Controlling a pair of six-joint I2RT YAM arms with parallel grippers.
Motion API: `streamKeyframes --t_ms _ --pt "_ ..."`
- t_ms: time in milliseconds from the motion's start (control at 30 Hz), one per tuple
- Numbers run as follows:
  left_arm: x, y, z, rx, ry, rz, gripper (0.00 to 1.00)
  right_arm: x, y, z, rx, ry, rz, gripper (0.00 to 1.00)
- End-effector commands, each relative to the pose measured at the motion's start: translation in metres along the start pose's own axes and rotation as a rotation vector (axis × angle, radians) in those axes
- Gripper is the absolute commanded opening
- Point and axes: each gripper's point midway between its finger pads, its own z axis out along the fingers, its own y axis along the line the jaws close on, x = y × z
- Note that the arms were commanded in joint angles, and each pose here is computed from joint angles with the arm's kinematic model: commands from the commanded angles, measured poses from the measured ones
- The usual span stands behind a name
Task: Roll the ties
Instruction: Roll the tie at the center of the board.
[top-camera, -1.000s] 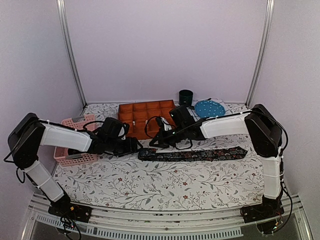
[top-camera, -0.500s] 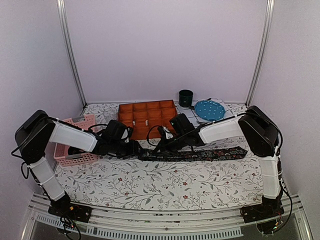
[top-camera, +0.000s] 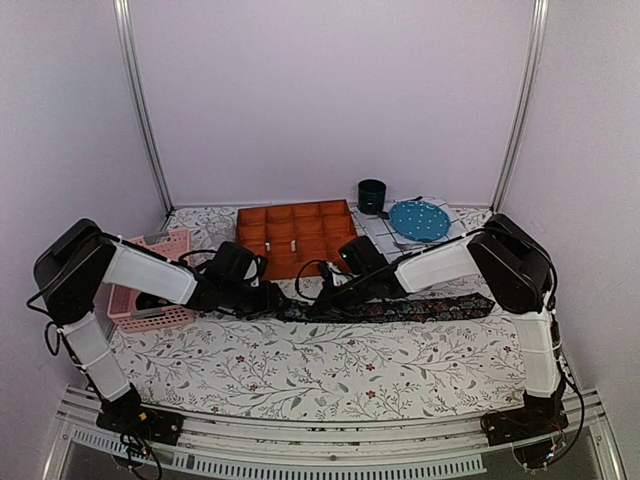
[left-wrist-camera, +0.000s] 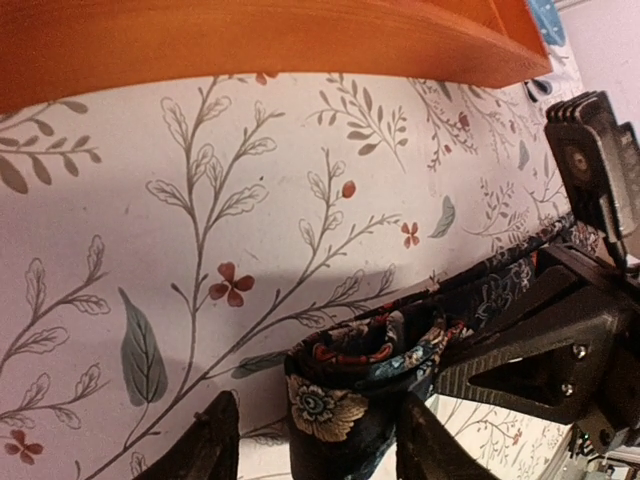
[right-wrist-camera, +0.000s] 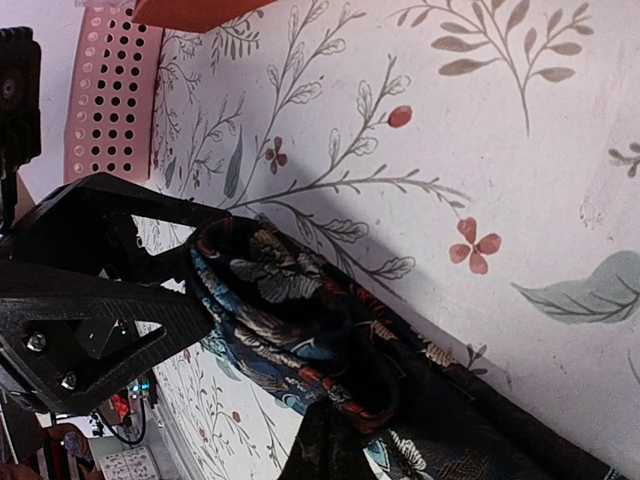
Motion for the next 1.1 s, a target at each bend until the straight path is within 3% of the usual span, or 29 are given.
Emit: streamKeyframes --t_ms 0,633,1067 --pt "-0.012 -0.005 -0.01 0.018 -0.042 0.003 0.55 0.019 -0.044 0.022 0.078 0.039 0.061 0.0" --pt "0.005 -0.01 0.005 0.133 0.029 -0.042 0.57 0.022 -0.059 0.019 0.085 0.026 0.106 0.0" --pt "0.013 -0.017 0.006 0.245 0.051 -0.059 0.48 0.022 -0.06 0.018 0.07 0.025 0.12 0.0"
